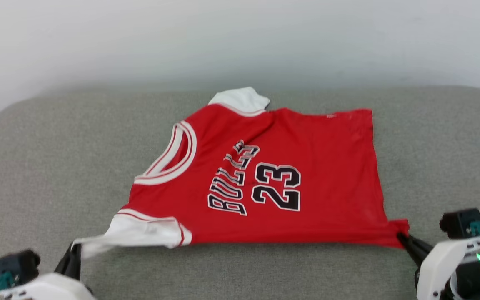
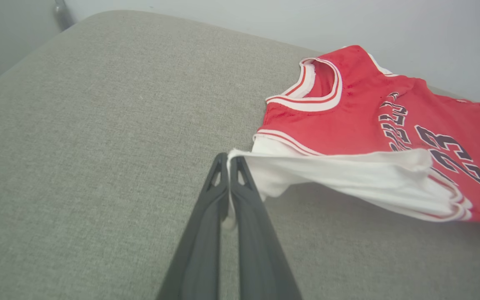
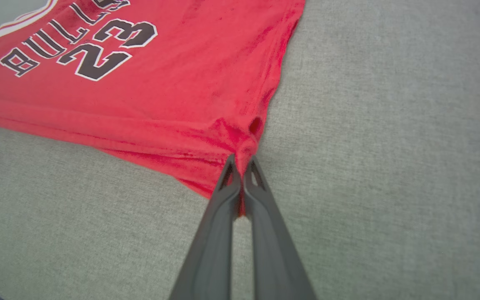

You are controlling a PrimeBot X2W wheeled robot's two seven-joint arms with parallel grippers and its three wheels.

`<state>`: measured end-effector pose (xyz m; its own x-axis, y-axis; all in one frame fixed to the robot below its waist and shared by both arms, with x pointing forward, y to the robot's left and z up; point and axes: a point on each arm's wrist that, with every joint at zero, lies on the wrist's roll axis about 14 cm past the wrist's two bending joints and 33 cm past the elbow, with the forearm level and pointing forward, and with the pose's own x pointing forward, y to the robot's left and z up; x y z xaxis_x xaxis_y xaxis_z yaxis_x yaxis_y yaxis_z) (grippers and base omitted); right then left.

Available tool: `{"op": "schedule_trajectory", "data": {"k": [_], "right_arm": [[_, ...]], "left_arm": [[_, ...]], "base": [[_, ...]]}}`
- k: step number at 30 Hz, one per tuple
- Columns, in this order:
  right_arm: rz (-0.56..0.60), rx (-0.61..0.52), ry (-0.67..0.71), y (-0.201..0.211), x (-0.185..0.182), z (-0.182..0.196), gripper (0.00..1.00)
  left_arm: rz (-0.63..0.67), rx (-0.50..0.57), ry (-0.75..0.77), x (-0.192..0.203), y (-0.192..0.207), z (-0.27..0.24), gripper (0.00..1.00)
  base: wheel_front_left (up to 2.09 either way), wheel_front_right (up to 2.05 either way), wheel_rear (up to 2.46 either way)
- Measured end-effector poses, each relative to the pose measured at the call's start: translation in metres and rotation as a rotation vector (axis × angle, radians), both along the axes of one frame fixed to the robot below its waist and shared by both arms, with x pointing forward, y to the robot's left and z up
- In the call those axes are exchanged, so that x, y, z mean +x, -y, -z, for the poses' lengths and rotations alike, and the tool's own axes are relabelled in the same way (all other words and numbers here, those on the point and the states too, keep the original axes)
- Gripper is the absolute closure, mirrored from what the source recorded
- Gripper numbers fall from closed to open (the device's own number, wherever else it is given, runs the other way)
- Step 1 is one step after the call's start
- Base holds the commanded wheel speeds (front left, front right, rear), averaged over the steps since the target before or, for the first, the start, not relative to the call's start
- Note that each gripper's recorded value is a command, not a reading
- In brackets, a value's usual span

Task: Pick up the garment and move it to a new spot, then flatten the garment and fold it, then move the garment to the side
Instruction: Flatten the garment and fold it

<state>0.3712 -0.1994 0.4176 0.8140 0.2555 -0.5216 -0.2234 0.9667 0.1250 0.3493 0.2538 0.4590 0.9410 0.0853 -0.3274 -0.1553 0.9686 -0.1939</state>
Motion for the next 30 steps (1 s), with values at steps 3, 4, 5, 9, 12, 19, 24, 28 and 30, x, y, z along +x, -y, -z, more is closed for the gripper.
{"op": "schedule_trajectory", "data": {"k": [3, 4, 5, 9, 12, 19, 24, 28, 30], "right_arm": [[0.023, 0.022, -0.009, 0.0, -0.024, -0.002, 1.0], [0.031, 0.023, -0.011, 0.0, -0.032, -0.003, 1.0], [0.037, 0.025, -0.014, 0.0, -0.039, -0.004, 1.0], [0.053, 0.027, -0.04, -0.001, -0.058, -0.008, 1.0], [0.061, 0.02, -0.033, -0.002, -0.056, -0.017, 1.0], [0.06, 0.019, -0.039, -0.009, -0.027, -0.025, 1.0], [0.033, 0.005, -0.068, -0.016, 0.002, -0.017, 1.0], [0.016, 0.003, -0.092, -0.022, 0.024, -0.005, 1.0], [0.008, -0.003, -0.118, -0.023, 0.03, 0.005, 1.0]], "left_arm": [[-0.043, -0.028, -0.02, -0.028, -0.001, -0.004, 1.0], [-0.053, -0.041, -0.024, -0.036, 0.001, -0.006, 1.0], [-0.062, -0.048, -0.027, -0.043, 0.001, -0.008, 1.0], [-0.066, -0.063, -0.03, -0.058, 0.006, -0.018, 1.0], [-0.045, -0.068, 0.002, -0.054, 0.012, -0.031, 1.0], [0.102, -0.092, 0.05, -0.003, 0.045, -0.043, 1.0], [0.167, -0.102, 0.023, 0.037, 0.059, -0.03, 1.0], [0.193, -0.106, -0.005, 0.065, 0.063, -0.014, 1.0], [0.21, -0.103, -0.031, 0.075, 0.066, -0.002, 1.0]], "base": [[0.0, 0.0, 0.0], [0.0, 0.0, 0.0], [0.0, 0.0, 0.0], [0.0, 0.0, 0.0], [0.0, 0.0, 0.0], [0.0, 0.0, 0.0], [0.0, 0.0, 0.0], [0.0, 0.0, 0.0], [0.0, 0.0, 0.0]]}}
